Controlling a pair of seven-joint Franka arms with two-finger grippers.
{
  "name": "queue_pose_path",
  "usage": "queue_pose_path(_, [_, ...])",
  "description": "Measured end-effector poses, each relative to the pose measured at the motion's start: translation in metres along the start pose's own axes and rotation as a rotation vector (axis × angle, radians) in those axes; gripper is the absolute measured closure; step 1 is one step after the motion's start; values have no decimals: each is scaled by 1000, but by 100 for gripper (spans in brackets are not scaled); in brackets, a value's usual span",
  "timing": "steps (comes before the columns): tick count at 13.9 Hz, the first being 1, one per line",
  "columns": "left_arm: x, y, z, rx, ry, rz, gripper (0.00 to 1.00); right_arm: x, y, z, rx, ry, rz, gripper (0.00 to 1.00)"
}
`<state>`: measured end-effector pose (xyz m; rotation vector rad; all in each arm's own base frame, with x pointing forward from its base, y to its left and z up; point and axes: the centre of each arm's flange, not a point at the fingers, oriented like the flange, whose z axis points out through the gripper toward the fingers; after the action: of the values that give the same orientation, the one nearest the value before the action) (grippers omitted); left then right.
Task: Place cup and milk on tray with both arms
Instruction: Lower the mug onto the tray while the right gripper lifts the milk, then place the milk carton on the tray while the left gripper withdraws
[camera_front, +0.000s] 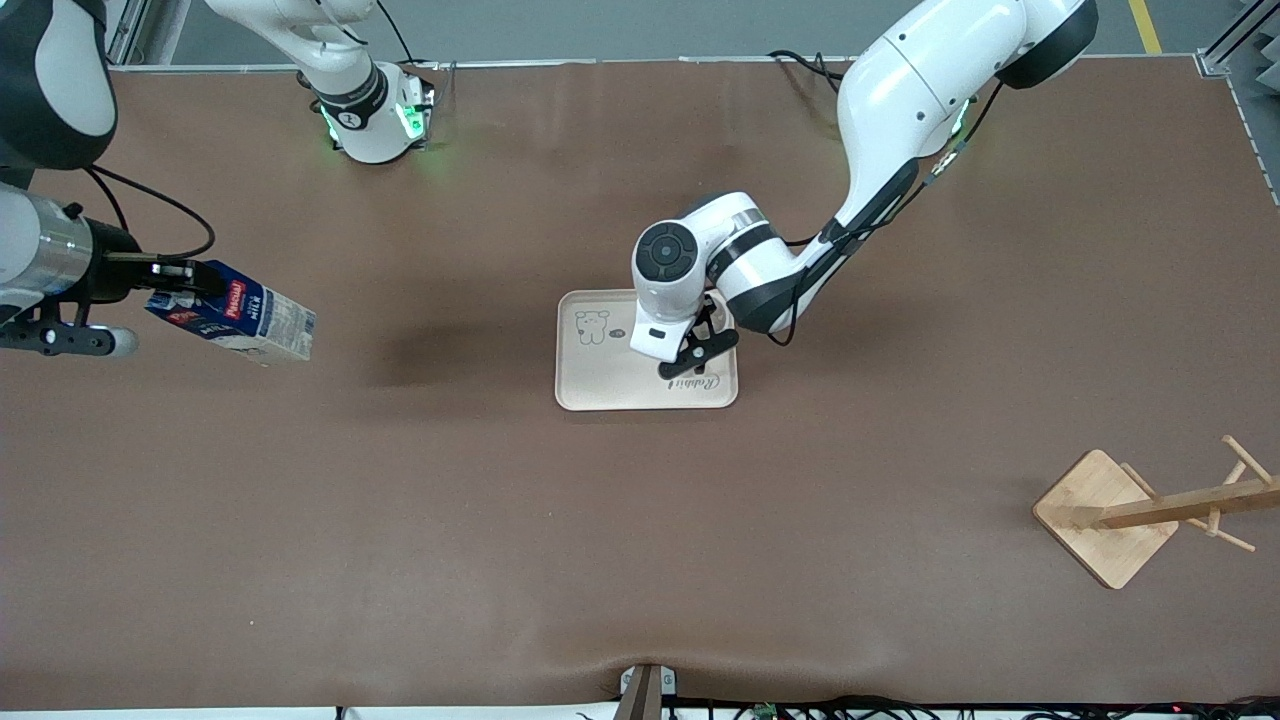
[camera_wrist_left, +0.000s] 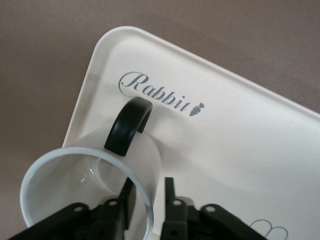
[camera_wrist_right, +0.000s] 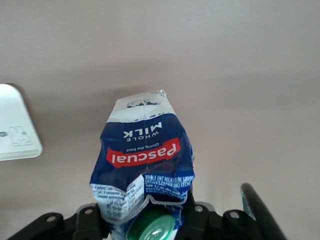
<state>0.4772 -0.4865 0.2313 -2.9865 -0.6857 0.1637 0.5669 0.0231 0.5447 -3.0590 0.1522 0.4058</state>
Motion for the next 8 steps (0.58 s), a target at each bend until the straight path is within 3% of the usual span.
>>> queue_pose_path(3, [8,2,-12,-22,9,-11,36,-12,-73,1,62,-18,74,45])
queue_pose_path(6, [32,-2,-63,-86,58,-50,6,-25,-163,29,42,-47,155,45])
queue_pose_path(7, [47,-11,-90,-101,86,-77,0,-28,-192,41,31,-45,177,45])
queue_pose_path(8, [64,-24,-118,-111,114,-106,0,-31,-220,53,25,-36,196,45])
